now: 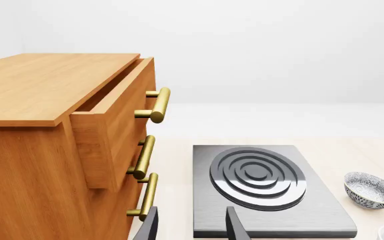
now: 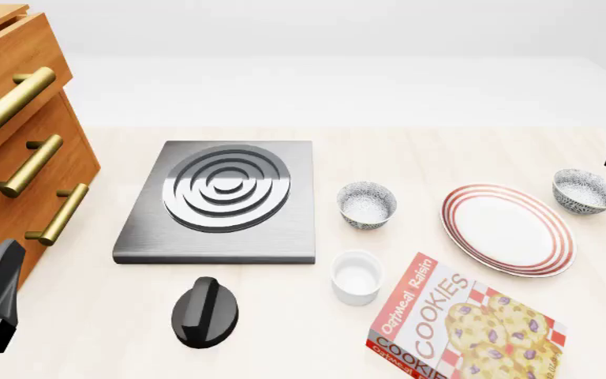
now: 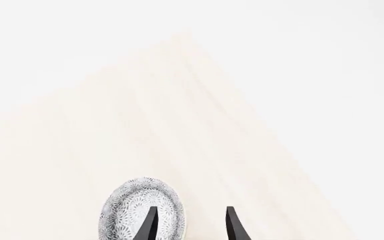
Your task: Pick the akita bowl next to the plate and place it on the plate.
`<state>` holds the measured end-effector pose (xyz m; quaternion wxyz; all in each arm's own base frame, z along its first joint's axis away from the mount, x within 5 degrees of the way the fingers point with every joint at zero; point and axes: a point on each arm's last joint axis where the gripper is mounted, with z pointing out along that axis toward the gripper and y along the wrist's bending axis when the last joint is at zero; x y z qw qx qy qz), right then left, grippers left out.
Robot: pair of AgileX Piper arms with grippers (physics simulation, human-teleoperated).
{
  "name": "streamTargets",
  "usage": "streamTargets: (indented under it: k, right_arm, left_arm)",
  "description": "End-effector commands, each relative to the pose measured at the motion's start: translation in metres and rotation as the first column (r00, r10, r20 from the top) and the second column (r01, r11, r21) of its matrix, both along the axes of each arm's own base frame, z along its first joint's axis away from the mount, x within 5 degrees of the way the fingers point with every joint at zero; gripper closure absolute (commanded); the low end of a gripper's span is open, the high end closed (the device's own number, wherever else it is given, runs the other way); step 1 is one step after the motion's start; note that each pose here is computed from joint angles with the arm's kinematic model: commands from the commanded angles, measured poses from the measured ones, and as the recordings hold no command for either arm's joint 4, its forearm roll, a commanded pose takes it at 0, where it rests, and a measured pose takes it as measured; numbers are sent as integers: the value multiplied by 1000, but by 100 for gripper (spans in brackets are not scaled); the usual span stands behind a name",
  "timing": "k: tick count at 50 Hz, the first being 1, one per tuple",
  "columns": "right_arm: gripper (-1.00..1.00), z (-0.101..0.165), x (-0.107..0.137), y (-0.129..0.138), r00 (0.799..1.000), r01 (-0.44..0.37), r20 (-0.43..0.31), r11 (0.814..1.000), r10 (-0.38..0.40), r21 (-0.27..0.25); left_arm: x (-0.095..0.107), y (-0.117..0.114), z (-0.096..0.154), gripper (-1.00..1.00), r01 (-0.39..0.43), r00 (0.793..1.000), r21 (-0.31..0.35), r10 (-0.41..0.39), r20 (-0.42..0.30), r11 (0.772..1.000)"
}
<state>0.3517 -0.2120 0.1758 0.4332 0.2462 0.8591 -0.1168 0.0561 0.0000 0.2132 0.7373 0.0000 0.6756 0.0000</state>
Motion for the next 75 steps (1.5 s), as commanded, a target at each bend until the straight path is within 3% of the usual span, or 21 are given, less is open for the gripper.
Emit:
streamTargets:
  k: [1, 61, 75]
  right_arm:
    - [-100, -5, -1, -3, 1000, 2, -16, 1000, -2, 1]
    - [-100, -27, 2, 4, 998, -29, -53, 1000, 29, 5]
    - [-100, -34, 9, 2, 997, -24, -69, 999, 26, 26]
  left_arm:
    - [0, 0, 0, -100, 0, 1000, 0, 0, 0, 1000]
    - [0, 0, 0, -100, 0, 1000, 0, 0, 0, 1000]
    - [0, 0, 0, -100, 0, 1000, 0, 0, 0, 1000]
